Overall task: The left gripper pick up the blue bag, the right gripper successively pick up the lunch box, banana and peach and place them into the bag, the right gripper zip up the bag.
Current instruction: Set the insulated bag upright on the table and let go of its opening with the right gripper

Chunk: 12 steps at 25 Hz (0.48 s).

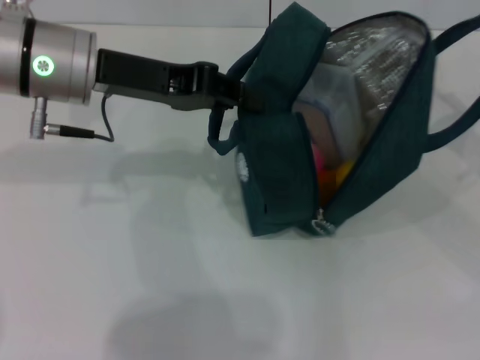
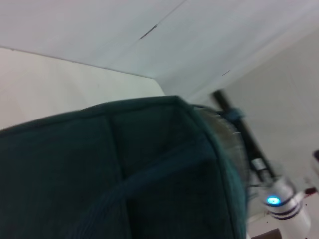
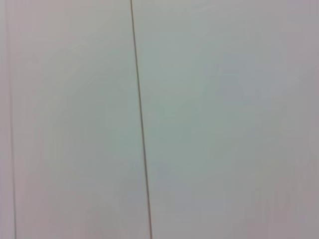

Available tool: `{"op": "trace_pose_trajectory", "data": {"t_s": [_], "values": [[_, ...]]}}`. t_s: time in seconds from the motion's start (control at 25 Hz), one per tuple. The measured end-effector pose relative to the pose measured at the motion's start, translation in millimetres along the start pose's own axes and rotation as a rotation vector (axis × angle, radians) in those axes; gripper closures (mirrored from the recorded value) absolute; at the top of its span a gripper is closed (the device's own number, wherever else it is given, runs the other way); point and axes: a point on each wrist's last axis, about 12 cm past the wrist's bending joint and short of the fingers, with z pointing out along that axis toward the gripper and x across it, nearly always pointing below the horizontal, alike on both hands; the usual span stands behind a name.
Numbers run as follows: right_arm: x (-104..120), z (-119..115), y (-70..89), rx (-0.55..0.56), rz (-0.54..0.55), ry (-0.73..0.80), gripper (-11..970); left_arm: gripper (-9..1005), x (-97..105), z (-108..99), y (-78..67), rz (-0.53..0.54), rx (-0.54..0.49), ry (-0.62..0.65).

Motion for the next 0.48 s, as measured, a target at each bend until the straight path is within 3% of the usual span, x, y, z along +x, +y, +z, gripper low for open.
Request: {"op": "trace_pose_trajectory", "data": {"t_s": [0.24,0.48], "values": [[-32,-13,-0.3,-0.096,-0.059,-0.112,237,904,12,0,8.7,-0.043,0.008,0.003],[-61,-17,5.7,-0.228,-0.014,-0.171,247,904,24,8,10.1,-0.097,0.071,0.048]]}}
